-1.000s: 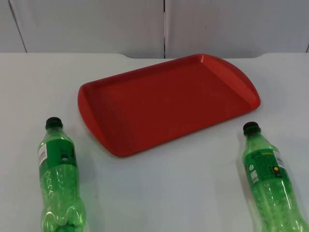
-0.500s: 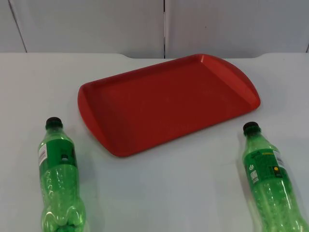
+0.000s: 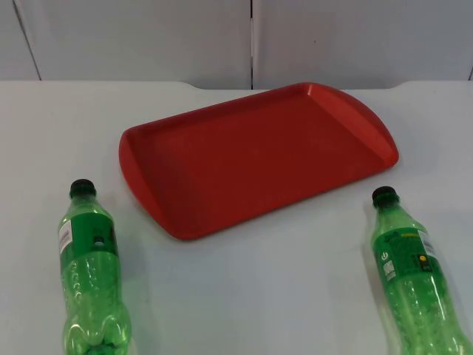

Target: Place the bottle upright on the tray.

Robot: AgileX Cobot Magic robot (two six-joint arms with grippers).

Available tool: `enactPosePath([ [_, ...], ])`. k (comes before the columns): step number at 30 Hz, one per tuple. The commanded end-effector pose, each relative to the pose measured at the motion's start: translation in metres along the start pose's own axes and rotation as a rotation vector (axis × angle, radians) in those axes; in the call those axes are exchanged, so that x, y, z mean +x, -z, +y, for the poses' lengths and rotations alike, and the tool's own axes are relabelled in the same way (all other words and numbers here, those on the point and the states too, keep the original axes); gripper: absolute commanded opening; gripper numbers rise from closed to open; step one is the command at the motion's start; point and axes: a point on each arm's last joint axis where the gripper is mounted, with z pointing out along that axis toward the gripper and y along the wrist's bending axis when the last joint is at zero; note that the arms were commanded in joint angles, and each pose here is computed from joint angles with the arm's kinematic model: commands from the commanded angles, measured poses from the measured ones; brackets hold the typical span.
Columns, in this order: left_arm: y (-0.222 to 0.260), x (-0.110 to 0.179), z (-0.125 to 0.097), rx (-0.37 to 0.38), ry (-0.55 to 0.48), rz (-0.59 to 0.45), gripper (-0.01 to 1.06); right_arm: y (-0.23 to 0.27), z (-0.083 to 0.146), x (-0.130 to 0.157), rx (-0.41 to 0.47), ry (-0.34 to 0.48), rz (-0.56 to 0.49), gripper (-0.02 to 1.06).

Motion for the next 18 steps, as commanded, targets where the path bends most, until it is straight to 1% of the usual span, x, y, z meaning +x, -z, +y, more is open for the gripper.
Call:
enactPosePath([
  [1,-0.002,-0.005,-0.002,0.014,0.018,-0.004,1.05,0.0,0.0,0.0,0.0,0.0,-0.005,1.05],
  [4,-0.005,-0.009,-0.002,0.013,0.02,-0.012,1.05,0.0,0.0,0.0,0.0,0.0,-0.005,1.05],
  [8,-0.011,-0.013,-0.002,0.011,0.023,0.012,1.05,0.0,0.0,0.0,0.0,0.0,-0.005,1.05],
  [12,-0.023,-0.02,-0.003,0.019,0.038,0.084,1.05,0.0,0.0,0.0,0.0,0.0,-0.005,1.05],
  [18,-0.035,-0.026,-0.004,0.037,0.053,0.138,1.05,0.0,0.0,0.0,0.0,0.0,-0.005,1.05],
])
